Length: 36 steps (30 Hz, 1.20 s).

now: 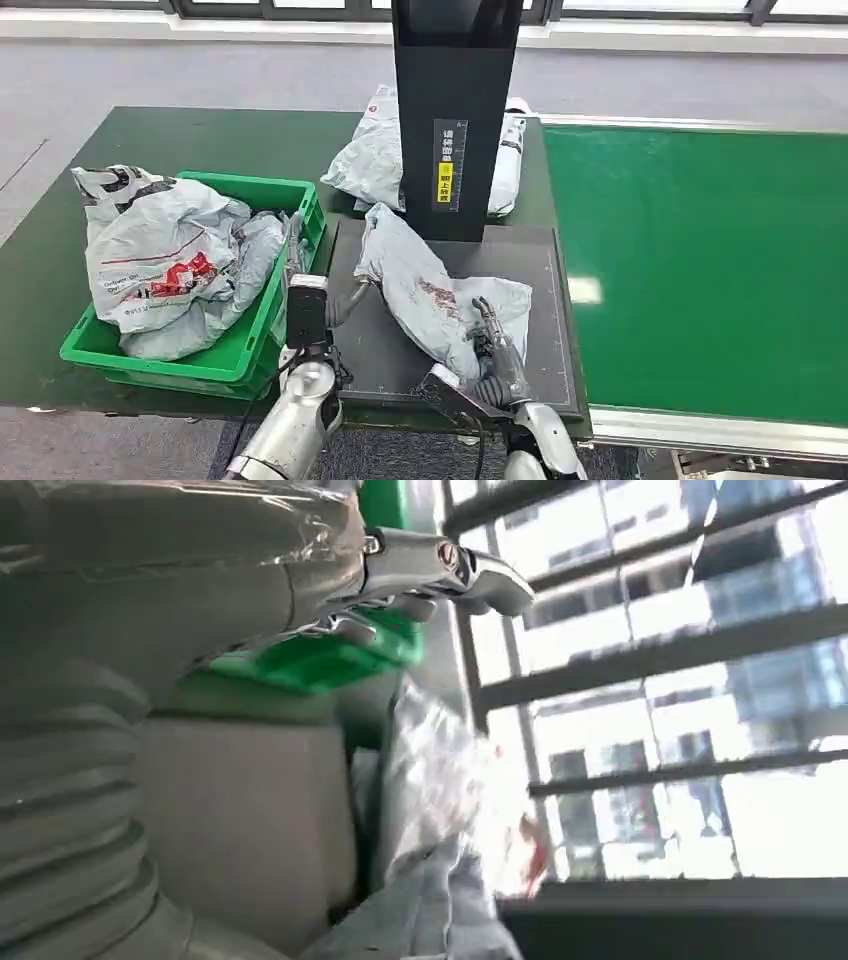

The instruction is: Moved the parcel from conveyor to table for the left to box.

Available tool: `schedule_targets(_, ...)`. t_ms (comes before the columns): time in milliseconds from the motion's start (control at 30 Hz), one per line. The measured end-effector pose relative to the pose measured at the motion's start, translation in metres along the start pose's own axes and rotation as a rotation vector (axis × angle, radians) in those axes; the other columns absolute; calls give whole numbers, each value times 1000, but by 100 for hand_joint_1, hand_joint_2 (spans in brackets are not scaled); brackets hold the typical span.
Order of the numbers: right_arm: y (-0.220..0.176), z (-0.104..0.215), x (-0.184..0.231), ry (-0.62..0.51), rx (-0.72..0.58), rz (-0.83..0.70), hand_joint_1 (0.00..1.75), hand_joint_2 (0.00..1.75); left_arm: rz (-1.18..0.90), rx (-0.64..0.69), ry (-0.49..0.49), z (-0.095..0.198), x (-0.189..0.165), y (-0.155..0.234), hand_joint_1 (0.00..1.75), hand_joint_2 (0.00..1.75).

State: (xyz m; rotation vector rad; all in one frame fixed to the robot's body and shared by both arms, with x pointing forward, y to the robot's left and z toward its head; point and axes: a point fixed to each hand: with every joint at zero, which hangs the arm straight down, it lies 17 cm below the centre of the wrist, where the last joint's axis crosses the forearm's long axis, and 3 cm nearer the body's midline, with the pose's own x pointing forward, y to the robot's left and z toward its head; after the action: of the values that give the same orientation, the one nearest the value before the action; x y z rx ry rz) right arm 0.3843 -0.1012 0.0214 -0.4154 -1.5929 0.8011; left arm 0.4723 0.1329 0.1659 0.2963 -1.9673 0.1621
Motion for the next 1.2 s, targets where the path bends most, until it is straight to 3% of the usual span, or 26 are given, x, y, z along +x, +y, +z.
schedule_targets(167,-86,-2,46,-167,-332,-226,0,175,5,86,-91,-14,34,21,0,175)
schedule_targets(333,-130,11,52,-230,-518,-346,0,175,3,136,-159,-23,57,40,0,175)
schedule_targets(500,-141,15,48,-226,-581,-413,0,175,-16,167,-211,-28,72,55,0,175)
schedule_targets(800,-143,15,48,-227,-598,-432,0,175,-28,150,-211,-26,69,54,0,175)
schedule_targets(900,-145,13,48,-227,-605,-439,0,175,-45,-34,-99,-14,32,9,0,175)
schedule_targets(1033,-147,10,48,-220,-606,-444,0,175,-108,-301,49,22,-21,-46,0,175)
schedule_targets(1200,-148,5,49,-218,-593,-446,0,175,-247,-604,209,74,-80,-88,0,175)
